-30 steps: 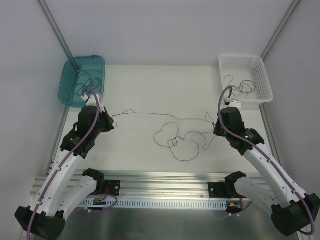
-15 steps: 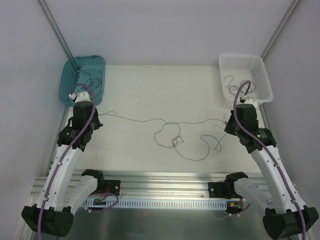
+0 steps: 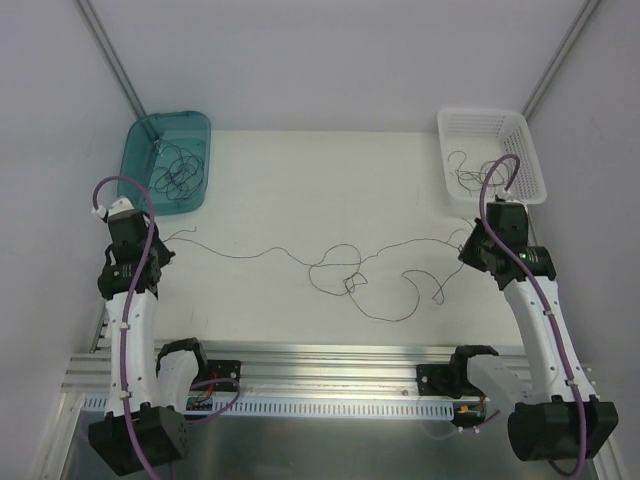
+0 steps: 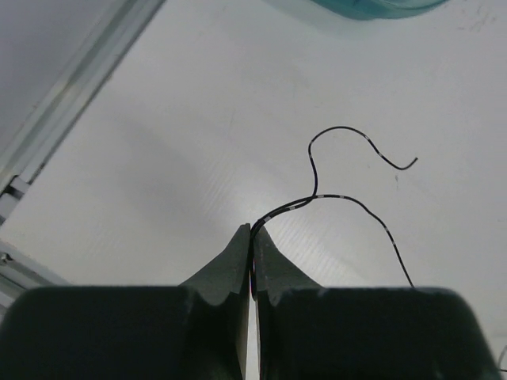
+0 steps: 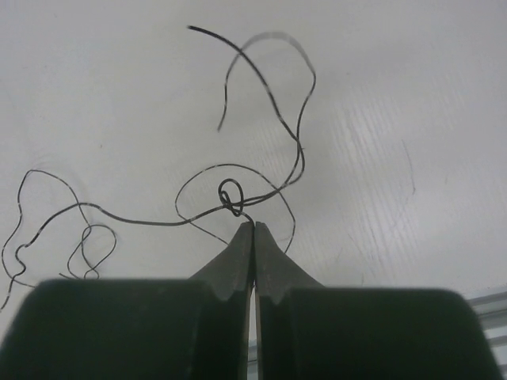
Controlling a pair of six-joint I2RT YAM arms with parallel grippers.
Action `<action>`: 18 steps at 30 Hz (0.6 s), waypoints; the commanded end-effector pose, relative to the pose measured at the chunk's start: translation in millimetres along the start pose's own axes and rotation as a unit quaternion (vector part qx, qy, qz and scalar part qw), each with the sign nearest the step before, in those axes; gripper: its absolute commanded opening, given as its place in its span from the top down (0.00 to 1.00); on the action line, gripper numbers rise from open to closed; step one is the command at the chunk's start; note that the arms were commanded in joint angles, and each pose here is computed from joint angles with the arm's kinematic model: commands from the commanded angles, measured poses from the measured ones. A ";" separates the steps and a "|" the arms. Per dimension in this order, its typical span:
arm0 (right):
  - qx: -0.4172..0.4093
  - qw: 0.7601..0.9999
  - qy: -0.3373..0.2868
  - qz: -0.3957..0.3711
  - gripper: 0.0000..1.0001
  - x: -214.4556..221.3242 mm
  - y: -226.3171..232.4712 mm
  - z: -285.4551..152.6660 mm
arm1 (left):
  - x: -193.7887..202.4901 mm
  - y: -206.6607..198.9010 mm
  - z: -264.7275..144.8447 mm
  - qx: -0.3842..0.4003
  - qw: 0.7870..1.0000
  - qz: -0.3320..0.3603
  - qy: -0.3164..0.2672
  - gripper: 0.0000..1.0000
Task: Untangle the cables
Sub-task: Untie the cable.
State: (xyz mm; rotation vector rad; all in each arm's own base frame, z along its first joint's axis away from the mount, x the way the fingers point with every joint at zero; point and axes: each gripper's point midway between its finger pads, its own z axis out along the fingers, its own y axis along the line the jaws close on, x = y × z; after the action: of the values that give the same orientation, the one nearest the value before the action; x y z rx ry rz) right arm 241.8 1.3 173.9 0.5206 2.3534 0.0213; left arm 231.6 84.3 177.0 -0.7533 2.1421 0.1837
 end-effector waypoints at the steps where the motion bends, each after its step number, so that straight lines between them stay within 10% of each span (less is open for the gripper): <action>1: -0.060 0.997 0.039 -0.001 0.99 10.1 24.0 7.2 | 4.4 -23.9 1.7 0.070 0.997 0.000 0.013 1.00; 4: -0.127 0.989 0.063 -0.029 0.99 27.2 51.5 10.9 | 17.0 -41.4 3.0 0.123 0.992 0.012 0.040 0.94; 18: -0.235 0.952 0.045 -0.192 0.99 59.8 144.4 -25.1 | 70.2 -120.3 -48.5 0.360 0.924 0.084 0.097 0.05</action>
State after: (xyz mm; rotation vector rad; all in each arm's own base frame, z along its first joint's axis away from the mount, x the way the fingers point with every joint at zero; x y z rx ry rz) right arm 225.0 144.7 149.6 -0.1128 2.4889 0.4052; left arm 235.1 -27.3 143.3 -0.3422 2.3128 -0.4069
